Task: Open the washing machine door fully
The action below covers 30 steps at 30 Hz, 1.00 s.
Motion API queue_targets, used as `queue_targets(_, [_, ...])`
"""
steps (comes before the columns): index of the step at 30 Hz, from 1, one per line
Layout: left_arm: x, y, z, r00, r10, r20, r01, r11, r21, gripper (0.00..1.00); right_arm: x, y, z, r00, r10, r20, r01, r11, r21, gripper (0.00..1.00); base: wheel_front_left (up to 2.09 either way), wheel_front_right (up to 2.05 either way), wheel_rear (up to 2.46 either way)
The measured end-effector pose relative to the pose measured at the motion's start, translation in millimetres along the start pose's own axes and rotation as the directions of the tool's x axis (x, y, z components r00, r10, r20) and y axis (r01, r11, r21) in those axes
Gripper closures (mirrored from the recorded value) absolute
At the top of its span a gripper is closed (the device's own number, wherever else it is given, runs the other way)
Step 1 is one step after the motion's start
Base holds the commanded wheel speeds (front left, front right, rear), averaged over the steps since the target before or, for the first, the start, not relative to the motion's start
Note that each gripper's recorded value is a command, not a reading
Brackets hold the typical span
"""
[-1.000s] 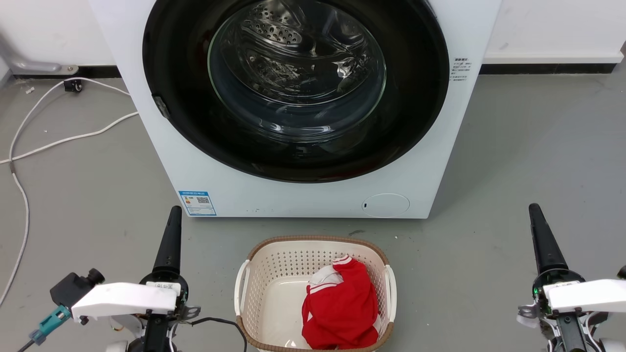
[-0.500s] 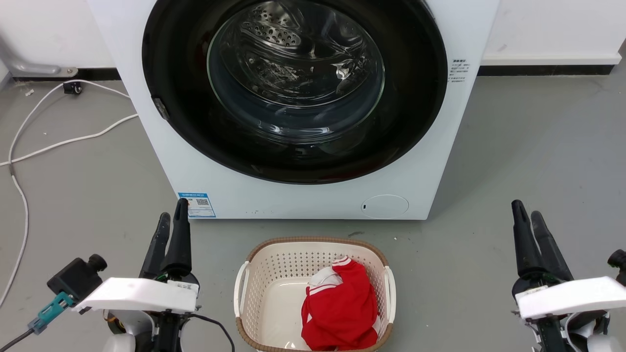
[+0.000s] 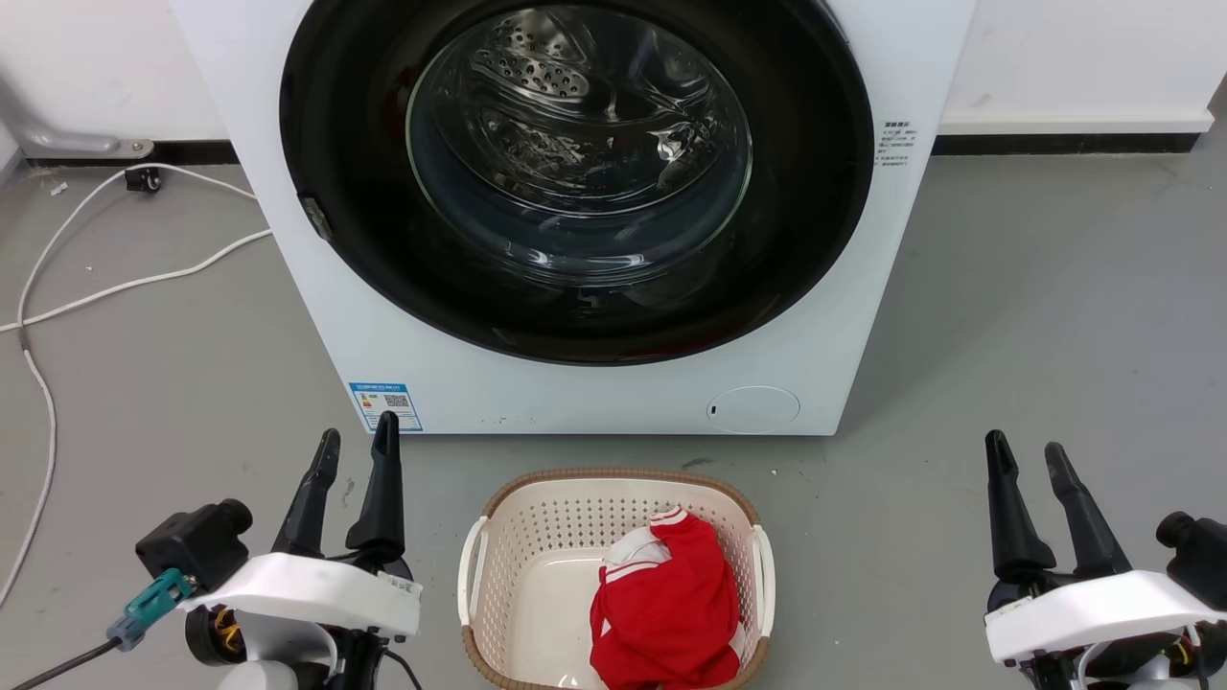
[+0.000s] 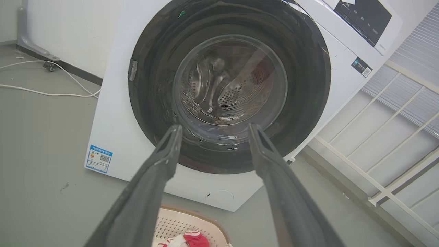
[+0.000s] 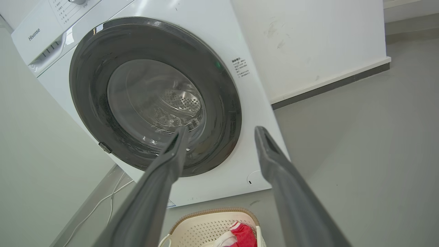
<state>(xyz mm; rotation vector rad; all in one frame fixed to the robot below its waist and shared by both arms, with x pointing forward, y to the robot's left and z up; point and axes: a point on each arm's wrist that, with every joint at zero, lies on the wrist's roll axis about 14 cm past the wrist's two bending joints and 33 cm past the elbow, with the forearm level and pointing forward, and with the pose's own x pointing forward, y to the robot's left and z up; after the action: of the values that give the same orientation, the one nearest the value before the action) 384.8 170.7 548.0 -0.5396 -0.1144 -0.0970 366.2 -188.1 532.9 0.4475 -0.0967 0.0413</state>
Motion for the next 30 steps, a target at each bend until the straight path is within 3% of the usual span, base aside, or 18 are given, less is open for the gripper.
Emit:
queue_targets(15, [-1,-2,-2,1.000,-0.002,0.000,0.002,0.980,0.200,0.00,-2,6,-4,1.000,0.028,-0.007,-0.029,0.984,-0.178,0.00,0.00,0.00,0.00])
queue_targets(30, [-3,-5,3,0.999,-0.023,0.029,0.012,0.937,0.350,0.00,-2,15,-5,0.998,0.066,-0.009,-0.065,0.949,-0.310,0.00,0.00,0.00,0.00])
